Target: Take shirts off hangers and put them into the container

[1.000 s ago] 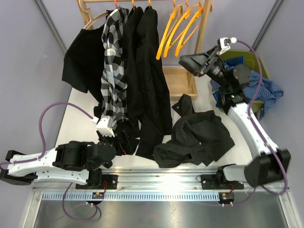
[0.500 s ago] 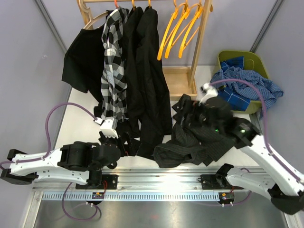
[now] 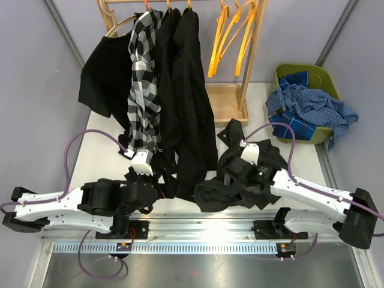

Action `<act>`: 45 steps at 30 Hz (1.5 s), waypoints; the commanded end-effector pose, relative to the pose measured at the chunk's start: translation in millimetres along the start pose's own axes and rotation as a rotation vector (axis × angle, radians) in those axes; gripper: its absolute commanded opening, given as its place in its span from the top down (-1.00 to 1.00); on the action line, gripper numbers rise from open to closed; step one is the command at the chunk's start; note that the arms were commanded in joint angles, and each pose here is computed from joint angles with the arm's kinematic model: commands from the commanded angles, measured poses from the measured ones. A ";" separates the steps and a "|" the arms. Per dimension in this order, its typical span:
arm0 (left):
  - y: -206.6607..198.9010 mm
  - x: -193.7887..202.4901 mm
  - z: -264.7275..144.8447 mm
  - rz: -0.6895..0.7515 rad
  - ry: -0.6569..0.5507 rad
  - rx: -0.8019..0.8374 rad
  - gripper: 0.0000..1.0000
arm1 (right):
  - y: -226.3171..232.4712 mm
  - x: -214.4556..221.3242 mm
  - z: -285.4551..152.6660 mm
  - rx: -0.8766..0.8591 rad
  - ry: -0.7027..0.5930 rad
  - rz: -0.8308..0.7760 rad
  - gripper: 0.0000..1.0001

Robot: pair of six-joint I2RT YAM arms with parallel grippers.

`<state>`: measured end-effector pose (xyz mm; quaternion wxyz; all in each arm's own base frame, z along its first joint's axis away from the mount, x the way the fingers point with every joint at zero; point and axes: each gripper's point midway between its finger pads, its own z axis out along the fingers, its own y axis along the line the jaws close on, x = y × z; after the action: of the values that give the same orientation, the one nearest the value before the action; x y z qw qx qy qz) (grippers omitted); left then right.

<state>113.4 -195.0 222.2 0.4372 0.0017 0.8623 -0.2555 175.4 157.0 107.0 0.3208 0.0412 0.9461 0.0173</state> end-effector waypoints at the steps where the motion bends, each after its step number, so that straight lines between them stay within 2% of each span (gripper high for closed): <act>1: -6.8 -5.4 -1.5 -0.042 -0.015 0.015 -0.98 | 11.0 0.7 29.5 0.054 -0.057 0.131 -0.99; 6: -6.8 -6.6 -3.1 -0.046 -0.016 0.022 -0.98 | 17.0 54.3 79.4 0.144 0.087 0.138 -0.99; 11: -4.2 -8.7 -5.6 -0.051 -0.017 0.020 -0.98 | 18.0 82.6 102.7 0.138 0.124 0.218 -0.99; 14: -2.6 -9.5 -6.6 -0.060 -0.021 0.024 -0.98 | 14.9 84.6 106.2 0.127 0.103 0.254 -0.76; 15: -2.7 -10.0 -7.4 -0.063 -0.021 0.028 -0.98 | 12.1 85.3 107.2 0.127 0.095 0.262 -0.39; 16: -2.6 -10.2 -7.3 -0.065 -0.023 0.029 -0.98 | 10.9 81.9 105.9 0.121 0.078 0.269 -0.11; 17: -1.4 -9.4 -6.7 -0.063 -0.023 0.025 -0.98 | 9.1 79.6 104.9 0.125 0.065 0.287 0.37; 18: -2.2 -8.6 -6.5 -0.062 -0.020 0.026 -0.98 | 0.0 80.1 102.0 0.158 0.059 0.290 0.99; 22: -1.8 -6.0 -5.0 -0.057 -0.014 0.019 -0.98 | 0.0 45.4 77.1 0.120 -0.034 0.306 1.00; 23: -2.5 -5.3 -5.2 -0.059 -0.010 0.022 -0.97 | -11.9 41.6 66.6 0.159 -0.040 0.276 1.00; 25: -3.5 -4.1 -4.4 -0.057 -0.007 0.021 -0.98 | -9.3 0.5 35.9 0.116 -0.140 0.314 1.00; 30: -13.7 -3.5 -1.9 -0.045 -0.006 0.050 -0.98 | -19.8 -85.3 -52.0 0.018 -0.341 0.286 1.00; 33: -20.6 -3.3 -1.2 -0.026 -0.005 0.077 -0.98 | -34.9 -128.1 -89.4 0.076 -0.462 0.216 1.00; 36: -29.1 -5.7 -2.4 -0.025 -0.006 0.108 -0.98 | -46.9 -162.9 -111.6 0.227 -0.557 0.141 1.00; 37: -29.4 -5.9 -2.7 -0.025 -0.006 0.111 -0.98 | -54.9 -176.6 -121.7 0.286 -0.616 0.133 1.00; 42: -28.2 -8.4 -7.0 -0.033 -0.002 0.121 -0.98 | -82.1 -243.0 -162.0 0.464 -0.740 0.150 1.00; 45: -27.3 -12.9 -11.2 -0.045 -0.008 0.134 -0.98 | -97.1 -287.5 -177.1 0.501 -0.814 0.156 1.00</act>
<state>107.0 -208.9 233.7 0.4294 0.0193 0.8536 -0.2942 278.0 77.3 346.3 0.5874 0.1652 0.7801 -0.1379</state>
